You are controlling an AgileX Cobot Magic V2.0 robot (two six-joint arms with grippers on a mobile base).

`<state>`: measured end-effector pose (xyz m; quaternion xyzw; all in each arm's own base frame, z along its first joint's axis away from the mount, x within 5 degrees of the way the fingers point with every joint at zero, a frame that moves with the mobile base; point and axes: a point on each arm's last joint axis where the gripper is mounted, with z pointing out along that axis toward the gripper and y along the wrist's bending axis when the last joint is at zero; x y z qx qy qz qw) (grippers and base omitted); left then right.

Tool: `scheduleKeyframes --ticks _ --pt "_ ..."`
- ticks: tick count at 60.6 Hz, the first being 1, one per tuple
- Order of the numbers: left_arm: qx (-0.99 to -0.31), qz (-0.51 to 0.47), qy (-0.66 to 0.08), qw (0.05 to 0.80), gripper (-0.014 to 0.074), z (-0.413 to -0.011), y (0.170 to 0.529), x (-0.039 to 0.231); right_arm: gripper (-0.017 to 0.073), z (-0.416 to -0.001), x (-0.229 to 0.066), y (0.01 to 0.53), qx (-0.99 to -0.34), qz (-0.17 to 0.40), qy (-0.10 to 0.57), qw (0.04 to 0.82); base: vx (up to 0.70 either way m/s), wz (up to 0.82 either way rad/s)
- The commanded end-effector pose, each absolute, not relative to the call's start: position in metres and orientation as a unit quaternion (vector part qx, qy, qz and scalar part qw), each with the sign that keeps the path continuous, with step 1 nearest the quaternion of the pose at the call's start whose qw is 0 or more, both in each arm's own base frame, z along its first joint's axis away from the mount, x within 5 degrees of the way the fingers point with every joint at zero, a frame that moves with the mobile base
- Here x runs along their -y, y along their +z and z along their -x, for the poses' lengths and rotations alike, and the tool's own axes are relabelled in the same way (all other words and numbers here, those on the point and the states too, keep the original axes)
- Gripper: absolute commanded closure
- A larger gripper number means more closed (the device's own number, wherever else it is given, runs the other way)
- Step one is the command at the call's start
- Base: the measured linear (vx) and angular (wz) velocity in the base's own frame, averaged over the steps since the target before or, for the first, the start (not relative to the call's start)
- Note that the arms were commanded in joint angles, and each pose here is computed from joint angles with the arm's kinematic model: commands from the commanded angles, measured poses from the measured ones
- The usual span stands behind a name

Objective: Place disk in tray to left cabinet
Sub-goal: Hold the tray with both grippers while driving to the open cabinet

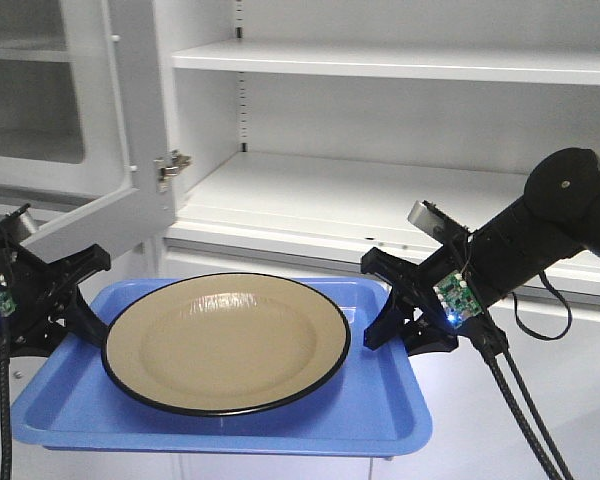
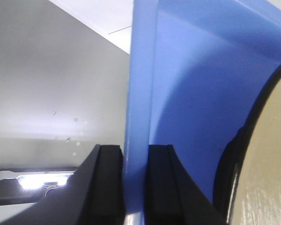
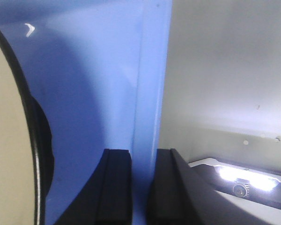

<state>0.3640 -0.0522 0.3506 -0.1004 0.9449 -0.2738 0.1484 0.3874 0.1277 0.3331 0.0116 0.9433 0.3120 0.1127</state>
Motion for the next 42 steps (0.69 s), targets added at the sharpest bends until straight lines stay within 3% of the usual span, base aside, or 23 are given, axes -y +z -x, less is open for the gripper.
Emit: scheduleKeyframes --ticks 1,42 --pt "-0.902 0.09 -0.391 0.16 0.0594 -0.3453 0.3943 0.079 0.056 -0.3673 -0.1504 0.3816 -0.895 0.003 0.424 0.138 0.14 -0.33" --pt "-0.902 0.09 -0.391 0.16 0.0594 -0.3453 0.3943 0.079 0.056 -0.3673 -0.1504 0.3816 -0.895 0.003 0.424 0.138 0.19 -0.15"
